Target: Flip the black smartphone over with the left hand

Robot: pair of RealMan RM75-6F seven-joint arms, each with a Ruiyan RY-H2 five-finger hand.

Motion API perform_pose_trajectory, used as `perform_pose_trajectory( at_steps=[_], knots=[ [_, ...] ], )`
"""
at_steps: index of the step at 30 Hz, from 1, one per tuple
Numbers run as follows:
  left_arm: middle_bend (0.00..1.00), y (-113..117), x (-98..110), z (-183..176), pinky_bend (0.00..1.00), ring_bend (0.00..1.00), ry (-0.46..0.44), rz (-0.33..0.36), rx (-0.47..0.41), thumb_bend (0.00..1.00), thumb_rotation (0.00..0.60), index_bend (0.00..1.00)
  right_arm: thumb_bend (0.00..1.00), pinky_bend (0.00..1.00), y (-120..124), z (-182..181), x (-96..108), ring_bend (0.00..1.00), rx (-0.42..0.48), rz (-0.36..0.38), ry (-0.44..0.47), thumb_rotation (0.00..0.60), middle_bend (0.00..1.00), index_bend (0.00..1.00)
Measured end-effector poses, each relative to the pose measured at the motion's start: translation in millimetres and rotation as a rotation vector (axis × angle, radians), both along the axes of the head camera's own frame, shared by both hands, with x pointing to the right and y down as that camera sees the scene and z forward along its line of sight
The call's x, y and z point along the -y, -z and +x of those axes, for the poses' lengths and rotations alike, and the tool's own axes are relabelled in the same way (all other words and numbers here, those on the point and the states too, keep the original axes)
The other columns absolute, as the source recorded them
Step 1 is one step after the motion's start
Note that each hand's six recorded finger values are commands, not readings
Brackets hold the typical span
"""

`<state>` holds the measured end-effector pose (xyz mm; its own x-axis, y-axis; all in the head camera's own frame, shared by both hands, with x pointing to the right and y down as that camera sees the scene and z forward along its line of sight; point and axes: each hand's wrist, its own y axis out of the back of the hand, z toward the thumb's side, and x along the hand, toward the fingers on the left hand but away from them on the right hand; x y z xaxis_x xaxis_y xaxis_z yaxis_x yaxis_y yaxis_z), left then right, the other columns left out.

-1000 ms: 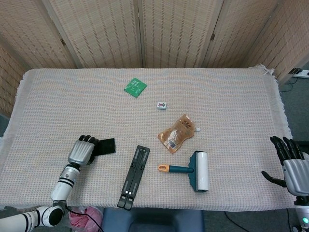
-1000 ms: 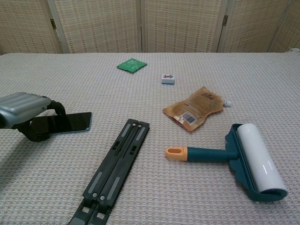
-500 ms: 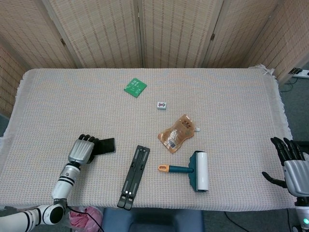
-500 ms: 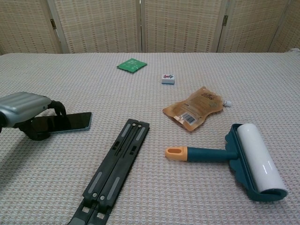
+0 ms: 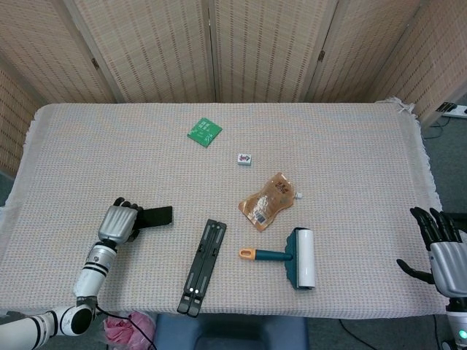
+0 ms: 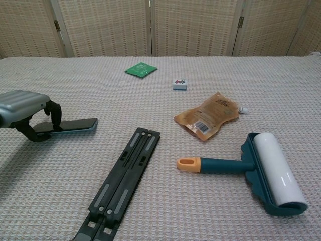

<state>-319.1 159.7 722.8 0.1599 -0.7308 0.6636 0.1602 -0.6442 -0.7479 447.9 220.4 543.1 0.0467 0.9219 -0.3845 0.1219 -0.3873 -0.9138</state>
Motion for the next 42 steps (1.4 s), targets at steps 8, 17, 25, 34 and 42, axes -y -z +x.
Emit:
perform_pose_trajectory(
  at_steps=[8, 17, 25, 34, 42],
  knots=[
    [0.52, 10.2, 17.9, -7.9, 0.2, 0.34, 0.054, -0.019, -0.035, 0.52, 0.6, 0.48, 0.06, 0.04, 0.5, -1.1, -0.1, 0.0, -0.001, 0.0, 0.0, 0.6, 0.1, 0.01],
    [0.52, 16.0, 52.7, -15.5, 0.2, 0.34, 0.131, -0.009, -0.04, 0.52, 0.6, 0.44, 0.06, 0.04, 2.9, -0.5, -1.2, 0.0, -0.004, 0.006, -0.007, 0.6, 0.1, 0.01],
    [0.23, 24.4, 81.9, -29.6, 0.2, 0.17, 0.194, 0.001, -0.003, 0.51, 0.6, 0.2, 0.06, 0.04, 5.3, 1.0, -1.8, 0.0, -0.003, 0.014, -0.013, 0.6, 0.11, 0.01],
    [0.2, 55.5, 83.0, -38.0, 0.2, 0.16, 0.23, 0.146, -0.067, 0.44, 0.6, 0.16, 0.06, 0.04, 6.1, -0.9, 2.7, 0.0, -0.009, 0.014, 0.007, 0.6, 0.11, 0.01],
    [0.19, 91.7, 43.3, -64.0, 0.2, 0.16, 0.22, 0.279, -0.082, 0.39, 0.6, 0.16, 0.09, 0.04, 0.8, -9.2, 8.8, 0.0, 0.0, -0.014, 0.06, 0.6, 0.11, 0.01]
  ],
)
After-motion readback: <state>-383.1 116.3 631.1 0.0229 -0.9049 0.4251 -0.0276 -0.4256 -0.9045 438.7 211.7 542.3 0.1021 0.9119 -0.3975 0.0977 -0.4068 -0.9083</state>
